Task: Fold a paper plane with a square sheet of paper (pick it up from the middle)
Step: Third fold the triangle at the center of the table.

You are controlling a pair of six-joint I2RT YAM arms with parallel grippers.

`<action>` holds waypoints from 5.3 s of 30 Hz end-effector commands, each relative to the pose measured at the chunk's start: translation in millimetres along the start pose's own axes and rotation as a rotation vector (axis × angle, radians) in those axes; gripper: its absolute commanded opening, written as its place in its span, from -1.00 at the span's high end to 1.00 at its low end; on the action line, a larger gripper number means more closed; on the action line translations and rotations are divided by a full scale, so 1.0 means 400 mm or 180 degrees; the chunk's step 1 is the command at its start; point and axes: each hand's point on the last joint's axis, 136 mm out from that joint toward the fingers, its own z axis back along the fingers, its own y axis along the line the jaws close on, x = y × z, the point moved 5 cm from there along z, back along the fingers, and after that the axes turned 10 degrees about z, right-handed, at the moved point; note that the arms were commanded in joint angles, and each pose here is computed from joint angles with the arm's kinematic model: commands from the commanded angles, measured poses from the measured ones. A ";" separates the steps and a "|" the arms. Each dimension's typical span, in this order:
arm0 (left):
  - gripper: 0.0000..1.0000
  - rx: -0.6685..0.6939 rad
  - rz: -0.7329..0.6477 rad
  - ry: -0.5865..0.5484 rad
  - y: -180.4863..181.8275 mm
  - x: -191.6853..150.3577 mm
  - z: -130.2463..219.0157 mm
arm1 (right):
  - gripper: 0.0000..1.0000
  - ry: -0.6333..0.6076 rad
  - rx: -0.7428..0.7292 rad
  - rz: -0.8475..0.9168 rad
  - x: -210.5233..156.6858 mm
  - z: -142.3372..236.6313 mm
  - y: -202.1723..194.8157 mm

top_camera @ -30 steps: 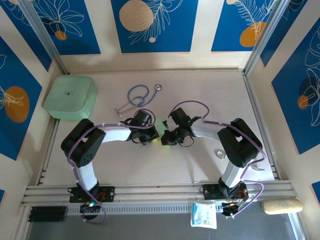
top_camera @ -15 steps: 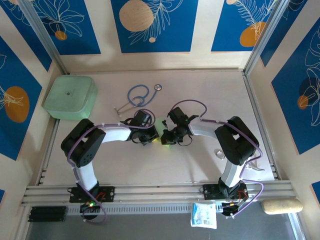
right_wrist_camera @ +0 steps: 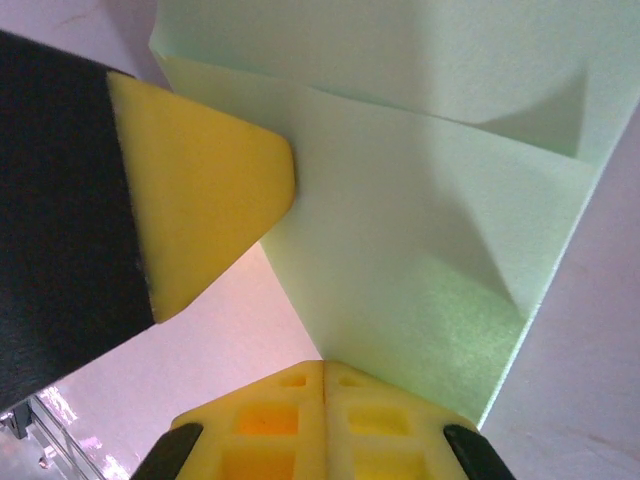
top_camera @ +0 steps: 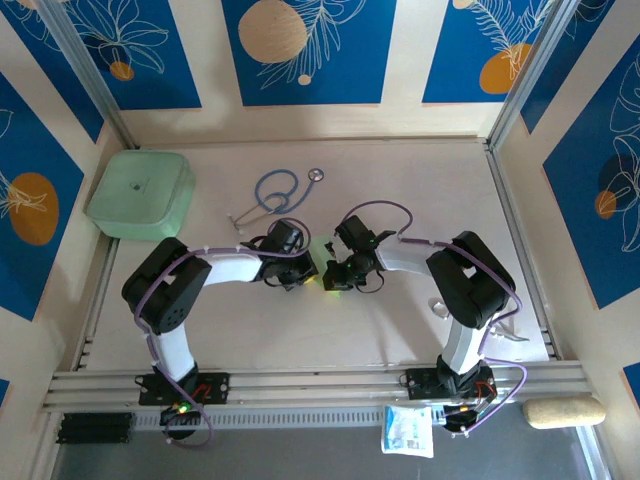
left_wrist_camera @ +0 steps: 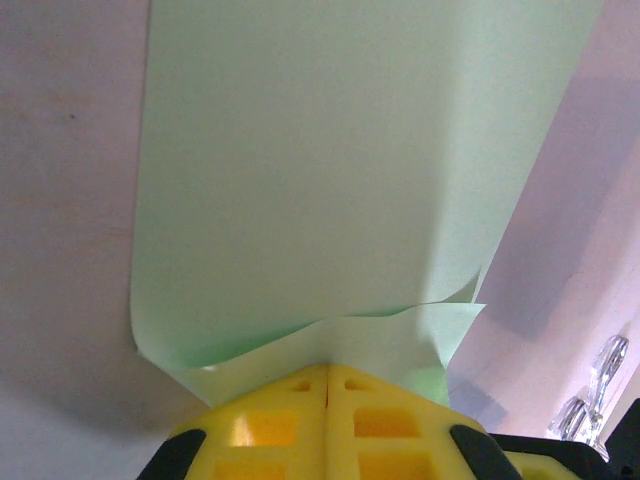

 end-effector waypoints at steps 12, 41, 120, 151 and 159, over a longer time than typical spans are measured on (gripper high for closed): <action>0.91 0.0527 0.0143 0.0072 0.106 -0.011 -0.033 | 1.00 0.0232 0.0063 -0.0193 -0.061 -0.011 -0.046; 0.96 0.0392 0.0092 0.0132 0.073 -0.009 -0.028 | 1.00 -0.0268 0.0322 -0.0191 -0.011 0.071 0.003; 0.84 0.0527 -0.0713 -0.0027 0.102 0.204 0.072 | 1.00 0.0587 -0.0540 -0.0604 -0.122 -0.029 -0.135; 0.91 -0.0189 -0.0539 0.0041 -0.034 0.030 -0.010 | 0.99 -0.0042 -0.0029 -0.0194 0.065 0.033 0.004; 0.93 0.0161 -0.0407 0.0039 0.019 0.032 -0.023 | 1.00 0.0118 -0.0095 -0.0209 0.034 0.012 -0.018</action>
